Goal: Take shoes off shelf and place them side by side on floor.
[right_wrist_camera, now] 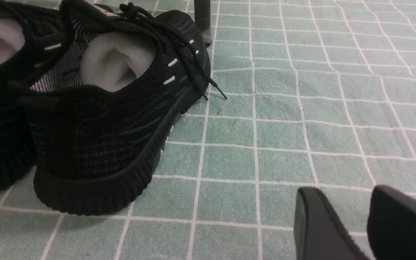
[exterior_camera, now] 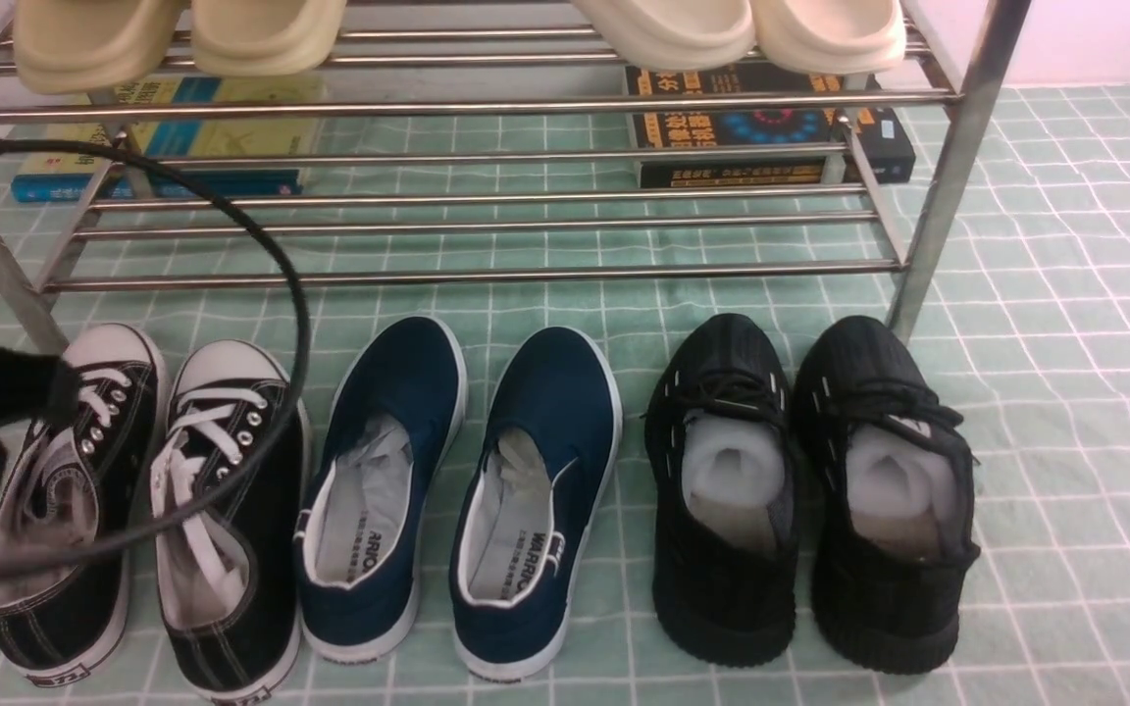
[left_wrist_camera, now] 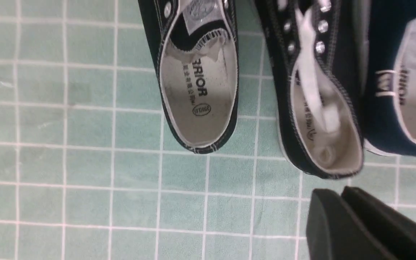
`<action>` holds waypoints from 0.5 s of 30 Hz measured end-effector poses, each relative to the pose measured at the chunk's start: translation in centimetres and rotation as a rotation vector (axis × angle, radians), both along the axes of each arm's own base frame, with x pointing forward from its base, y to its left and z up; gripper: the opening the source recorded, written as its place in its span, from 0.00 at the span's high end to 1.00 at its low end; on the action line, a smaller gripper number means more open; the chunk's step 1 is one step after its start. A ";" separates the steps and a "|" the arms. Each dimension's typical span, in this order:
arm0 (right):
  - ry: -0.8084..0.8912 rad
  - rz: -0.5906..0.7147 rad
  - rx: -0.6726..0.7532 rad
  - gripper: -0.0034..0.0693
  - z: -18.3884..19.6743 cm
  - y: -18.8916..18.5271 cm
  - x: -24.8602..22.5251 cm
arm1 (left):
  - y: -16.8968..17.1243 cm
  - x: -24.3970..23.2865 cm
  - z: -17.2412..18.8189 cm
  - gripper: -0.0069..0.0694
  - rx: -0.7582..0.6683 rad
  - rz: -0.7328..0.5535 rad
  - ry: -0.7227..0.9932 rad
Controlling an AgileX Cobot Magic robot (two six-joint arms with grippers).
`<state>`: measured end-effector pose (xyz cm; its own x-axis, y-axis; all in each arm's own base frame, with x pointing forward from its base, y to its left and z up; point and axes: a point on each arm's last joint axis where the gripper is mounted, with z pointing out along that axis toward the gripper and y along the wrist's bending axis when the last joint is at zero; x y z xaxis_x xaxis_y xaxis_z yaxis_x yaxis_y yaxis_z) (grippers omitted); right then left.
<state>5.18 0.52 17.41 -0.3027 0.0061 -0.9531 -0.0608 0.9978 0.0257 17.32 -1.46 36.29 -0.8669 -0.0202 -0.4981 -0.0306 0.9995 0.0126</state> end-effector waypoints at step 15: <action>0.001 0.000 0.000 0.62 0.0 0.0 0.0 | 1.5 -15.2 -8.2 0.91 -0.194 -0.018 -0.903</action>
<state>5.17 0.52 17.40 -0.3039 0.0060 -0.9527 -0.0609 0.9978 0.0257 2.11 0.06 28.09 -0.1520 -0.1639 -0.9747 0.0686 0.9820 -0.1758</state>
